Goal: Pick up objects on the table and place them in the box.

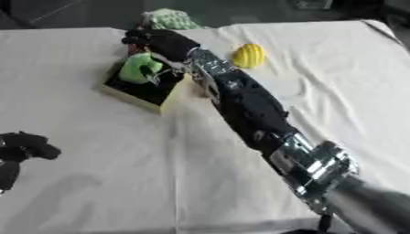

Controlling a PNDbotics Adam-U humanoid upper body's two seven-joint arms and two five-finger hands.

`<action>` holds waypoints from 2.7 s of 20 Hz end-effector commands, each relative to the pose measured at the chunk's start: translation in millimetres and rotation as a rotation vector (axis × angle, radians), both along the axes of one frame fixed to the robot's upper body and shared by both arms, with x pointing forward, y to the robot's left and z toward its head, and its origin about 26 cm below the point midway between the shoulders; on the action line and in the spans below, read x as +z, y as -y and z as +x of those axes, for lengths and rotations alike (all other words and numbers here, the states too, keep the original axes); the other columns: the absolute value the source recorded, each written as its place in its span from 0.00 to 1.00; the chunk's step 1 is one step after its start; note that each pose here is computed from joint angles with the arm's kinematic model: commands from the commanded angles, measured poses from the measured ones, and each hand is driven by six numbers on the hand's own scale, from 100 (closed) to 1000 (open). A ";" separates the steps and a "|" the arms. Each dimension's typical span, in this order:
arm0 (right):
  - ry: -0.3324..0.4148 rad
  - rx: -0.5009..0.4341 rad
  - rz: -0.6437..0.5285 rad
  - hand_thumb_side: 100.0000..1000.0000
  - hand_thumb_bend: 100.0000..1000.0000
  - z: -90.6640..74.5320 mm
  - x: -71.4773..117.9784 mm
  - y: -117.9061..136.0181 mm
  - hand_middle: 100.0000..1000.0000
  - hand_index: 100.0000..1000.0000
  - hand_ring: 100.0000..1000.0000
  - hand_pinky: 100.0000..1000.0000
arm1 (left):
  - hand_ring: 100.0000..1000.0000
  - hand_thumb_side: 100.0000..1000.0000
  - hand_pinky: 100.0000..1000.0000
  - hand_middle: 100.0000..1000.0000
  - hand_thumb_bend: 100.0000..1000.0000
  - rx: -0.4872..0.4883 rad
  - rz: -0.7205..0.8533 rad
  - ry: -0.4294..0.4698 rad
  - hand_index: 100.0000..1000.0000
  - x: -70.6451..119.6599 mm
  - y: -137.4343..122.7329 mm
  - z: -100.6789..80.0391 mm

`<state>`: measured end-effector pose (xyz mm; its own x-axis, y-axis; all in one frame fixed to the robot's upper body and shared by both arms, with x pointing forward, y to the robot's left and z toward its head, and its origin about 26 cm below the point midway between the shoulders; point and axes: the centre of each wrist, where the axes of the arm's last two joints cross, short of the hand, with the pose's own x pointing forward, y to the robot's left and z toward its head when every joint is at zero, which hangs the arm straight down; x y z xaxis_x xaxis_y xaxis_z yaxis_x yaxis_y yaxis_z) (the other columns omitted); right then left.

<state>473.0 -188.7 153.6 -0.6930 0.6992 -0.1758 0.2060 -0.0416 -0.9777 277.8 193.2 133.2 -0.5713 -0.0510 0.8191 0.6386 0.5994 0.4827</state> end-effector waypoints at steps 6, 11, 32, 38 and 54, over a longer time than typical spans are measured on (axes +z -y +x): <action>-0.011 -0.026 -0.094 0.12 0.00 -1.0 47.7 42.1 1.00 1.00 0.98 0.87 | 0.70 0.56 0.73 0.59 0.00 0.006 -0.004 0.024 0.79 7.4 -1.4 -1.4; -0.117 -0.150 -0.063 0.12 0.00 -4.3 70.5 94.7 1.00 1.00 0.96 0.86 | 0.70 0.57 0.73 0.59 0.00 0.019 0.005 0.019 0.79 5.9 -4.0 -1.9; -0.333 -0.754 0.016 0.23 0.00 -7.5 0.7 191.3 0.98 1.00 0.94 0.82 | 0.70 0.59 0.73 0.59 0.00 0.035 0.009 0.023 0.79 4.7 -5.7 -2.4; -0.321 -0.785 -0.055 0.28 0.00 -7.4 -10.6 188.5 0.78 0.91 0.84 0.75 | 0.70 0.59 0.73 0.59 0.00 0.036 0.009 0.023 0.79 4.3 -5.5 -2.6; -0.029 -0.636 0.118 0.15 0.00 -4.0 18.0 162.5 0.10 0.28 0.47 0.50 | 0.70 0.60 0.73 0.59 0.00 0.038 0.010 0.019 0.79 3.9 -5.4 -2.9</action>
<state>467.5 -350.5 146.2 -0.1248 0.9908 -0.0525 0.0698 -0.0440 -0.9966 276.6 196.7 130.3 -0.5628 -0.0750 0.8232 0.6220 0.6174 0.4815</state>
